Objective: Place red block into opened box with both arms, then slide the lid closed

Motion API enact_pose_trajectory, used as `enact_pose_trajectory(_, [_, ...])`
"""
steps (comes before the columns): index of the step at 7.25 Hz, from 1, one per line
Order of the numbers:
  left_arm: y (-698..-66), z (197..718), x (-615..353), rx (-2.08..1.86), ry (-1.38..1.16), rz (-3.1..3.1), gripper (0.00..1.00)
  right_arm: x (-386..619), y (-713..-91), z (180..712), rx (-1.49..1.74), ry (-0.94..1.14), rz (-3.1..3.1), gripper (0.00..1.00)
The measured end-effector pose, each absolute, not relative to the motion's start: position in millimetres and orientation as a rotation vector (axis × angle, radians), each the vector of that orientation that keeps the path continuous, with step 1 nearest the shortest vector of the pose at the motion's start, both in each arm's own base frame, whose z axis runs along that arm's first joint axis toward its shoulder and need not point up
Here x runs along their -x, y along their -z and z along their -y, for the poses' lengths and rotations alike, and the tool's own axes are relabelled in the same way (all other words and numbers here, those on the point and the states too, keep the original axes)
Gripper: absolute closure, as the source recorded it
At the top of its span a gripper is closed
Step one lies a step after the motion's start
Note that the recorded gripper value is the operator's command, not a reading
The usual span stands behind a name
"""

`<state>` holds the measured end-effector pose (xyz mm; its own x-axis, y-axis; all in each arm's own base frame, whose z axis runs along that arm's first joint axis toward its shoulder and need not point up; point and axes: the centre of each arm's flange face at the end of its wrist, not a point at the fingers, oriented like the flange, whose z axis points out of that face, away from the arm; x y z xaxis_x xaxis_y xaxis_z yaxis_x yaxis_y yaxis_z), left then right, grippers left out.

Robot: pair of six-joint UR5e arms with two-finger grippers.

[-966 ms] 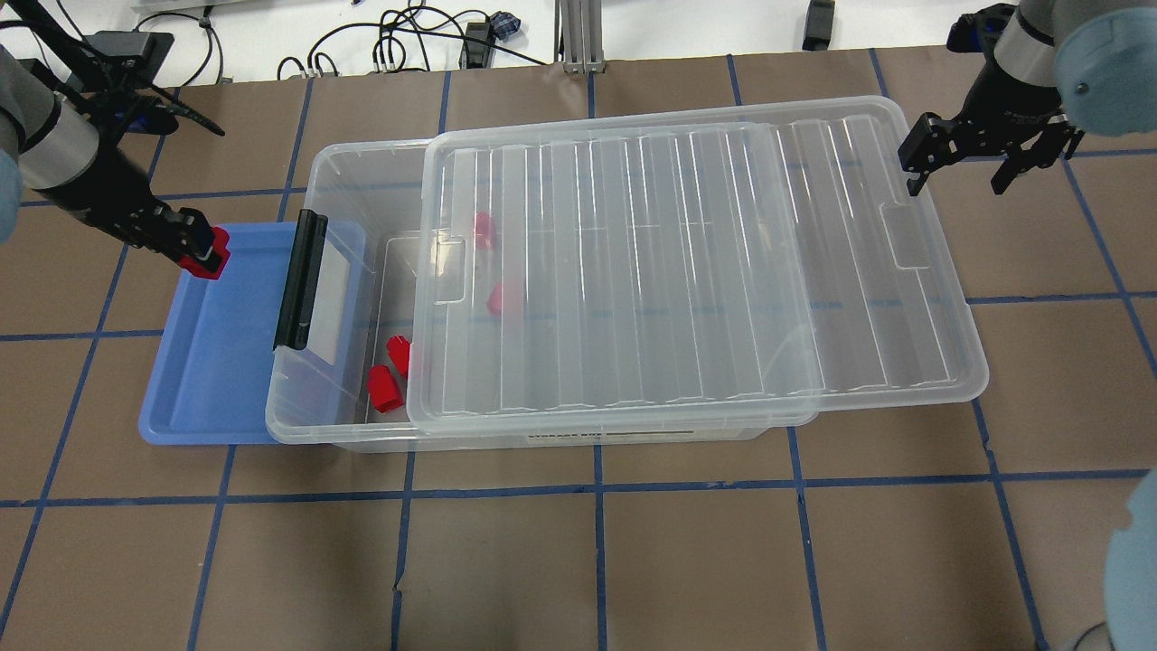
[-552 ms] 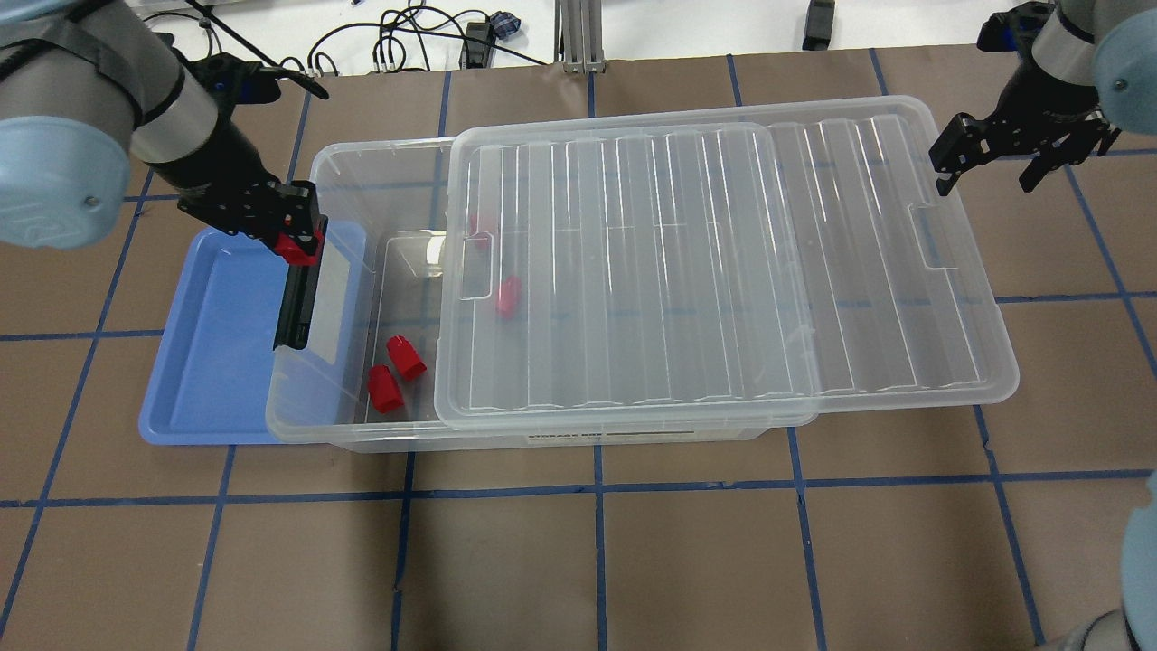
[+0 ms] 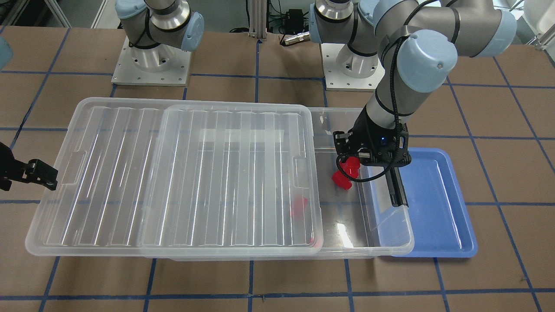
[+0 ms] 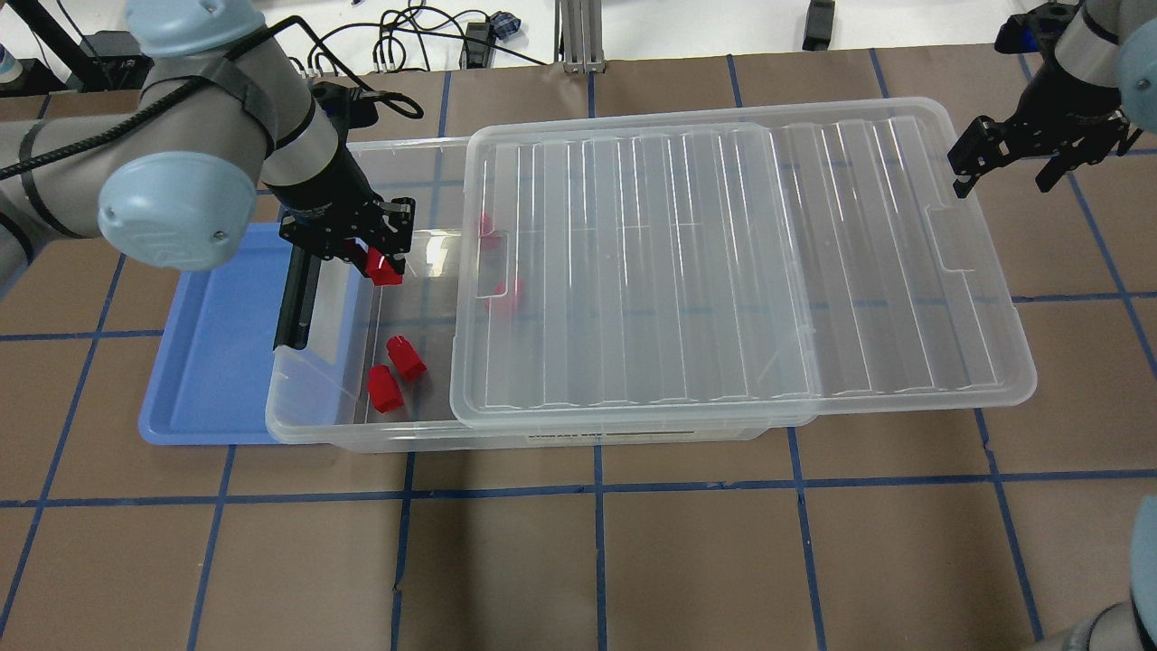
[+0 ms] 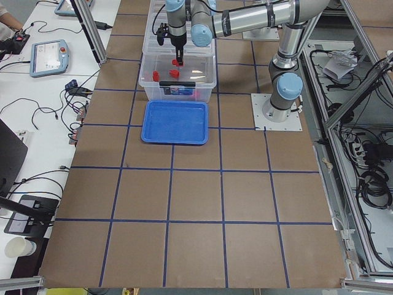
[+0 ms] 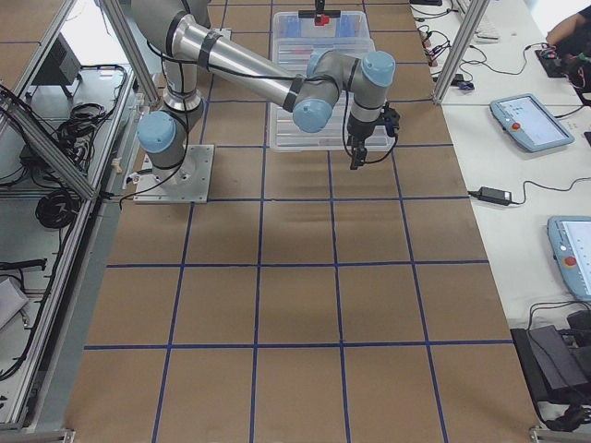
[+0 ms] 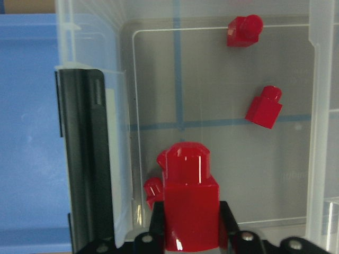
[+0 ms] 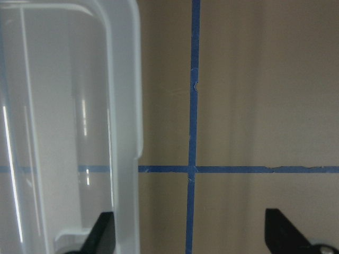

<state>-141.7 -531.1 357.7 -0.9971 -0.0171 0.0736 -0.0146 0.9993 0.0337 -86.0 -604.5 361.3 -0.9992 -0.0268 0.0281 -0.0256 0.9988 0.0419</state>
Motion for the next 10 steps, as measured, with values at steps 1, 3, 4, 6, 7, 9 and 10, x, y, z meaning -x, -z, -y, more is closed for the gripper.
enact_pose_trajectory(1, [-334, 531, 144, -0.025, 0.04, 3.068, 1.0, 87, -361, 604, -0.042, 0.067, 3.109, 0.0])
enact_pose_trajectory(3, [-301, 531, 145, -0.01, 0.004, 3.068, 1.0, 91, -361, 603, -0.039, 0.078, 3.096, 0.0])
enact_pose_trajectory(4, [-290, 532, 145, -0.006, 0.013, 3.068, 1.0, 91, -363, 603, -0.037, 0.077, 3.092, 0.0])
enact_pose_trajectory(6, [-275, 532, 145, -0.007, 0.048, 3.068, 1.0, 91, -373, 602, -0.022, 0.055, 3.09, 0.0])
enact_pose_trajectory(7, [-266, 534, 145, -0.013, 0.072, 3.068, 1.0, 90, -384, 602, -0.016, 0.037, 3.088, 0.0])
enact_pose_trajectory(9, [-252, 538, 145, -0.013, 0.09, 3.069, 1.0, 81, -425, 584, -0.001, 0.012, 3.086, 0.0])
enact_pose_trajectory(10, [-247, 539, 145, -0.011, 0.093, 3.069, 1.0, 75, -447, 571, 0.009, -0.001, 3.084, 0.0])
